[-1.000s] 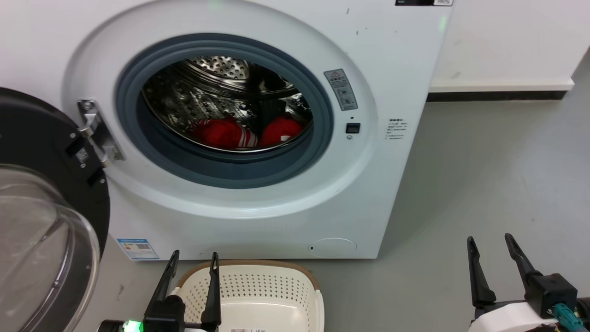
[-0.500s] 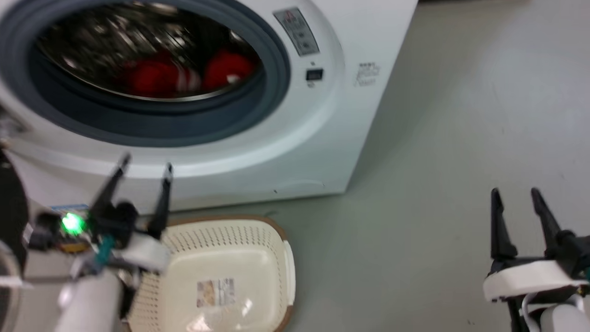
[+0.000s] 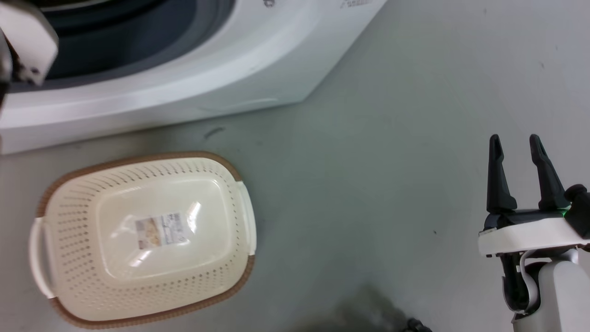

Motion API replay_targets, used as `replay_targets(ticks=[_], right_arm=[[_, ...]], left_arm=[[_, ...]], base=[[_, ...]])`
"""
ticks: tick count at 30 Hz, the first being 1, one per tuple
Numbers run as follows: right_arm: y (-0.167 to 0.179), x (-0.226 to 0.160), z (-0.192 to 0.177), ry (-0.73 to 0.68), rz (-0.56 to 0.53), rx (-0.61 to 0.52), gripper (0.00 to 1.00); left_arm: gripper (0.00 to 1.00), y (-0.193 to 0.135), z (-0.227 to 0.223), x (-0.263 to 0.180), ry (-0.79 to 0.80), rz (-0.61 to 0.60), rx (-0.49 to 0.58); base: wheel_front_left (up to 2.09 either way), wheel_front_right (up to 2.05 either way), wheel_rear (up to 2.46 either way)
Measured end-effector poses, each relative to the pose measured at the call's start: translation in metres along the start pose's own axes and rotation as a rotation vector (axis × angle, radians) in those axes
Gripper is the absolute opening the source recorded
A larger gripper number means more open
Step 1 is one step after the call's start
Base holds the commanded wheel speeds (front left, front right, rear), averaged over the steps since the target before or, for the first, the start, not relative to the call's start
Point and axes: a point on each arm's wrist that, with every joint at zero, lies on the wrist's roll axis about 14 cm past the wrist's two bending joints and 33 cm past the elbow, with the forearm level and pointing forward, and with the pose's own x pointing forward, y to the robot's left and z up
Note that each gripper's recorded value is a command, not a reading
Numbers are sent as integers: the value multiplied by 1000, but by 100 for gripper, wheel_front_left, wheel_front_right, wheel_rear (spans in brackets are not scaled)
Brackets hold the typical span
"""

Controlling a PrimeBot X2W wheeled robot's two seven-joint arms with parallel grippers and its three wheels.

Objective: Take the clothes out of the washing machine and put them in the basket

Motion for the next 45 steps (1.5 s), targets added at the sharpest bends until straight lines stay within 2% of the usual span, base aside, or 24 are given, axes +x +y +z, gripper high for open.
replay_targets(ticks=[3,10,13,18,23,25,34,35,36,45], right_arm=[[-5,3,-11,30,-16,0,100],[-11,8,-27,71,-36,-9,100],[-14,5,-33,90,-47,-8,100],[-15,1,-43,127,-52,-13,100],[-17,0,-49,147,-58,-22,100],[-16,1,-51,151,-57,-24,100],[-13,3,-56,162,-49,-23,100],[-13,3,-56,161,-48,-23,100],[-13,3,-56,160,-47,-23,100],[-10,9,-46,126,-35,-24,100]], left_arm=[[100,-4,-2,30,52,-35,5],[100,20,-24,77,244,-21,17],[100,28,-32,90,321,-10,-11],[100,29,-53,103,443,-17,-109],[100,16,-77,107,555,-44,-107],[100,21,-86,105,594,-25,-80],[100,11,-119,99,695,-41,-118],[47,10,-120,98,699,-47,-128],[0,9,-120,98,702,-50,-136],[0,23,-95,103,550,-16,-159]], base=[[0,0,0],[0,0,0],[0,0,0],[0,0,0],[0,0,0],[0,0,0],[0,0,0],[0,0,0],[0,0,0],[0,0,0]])
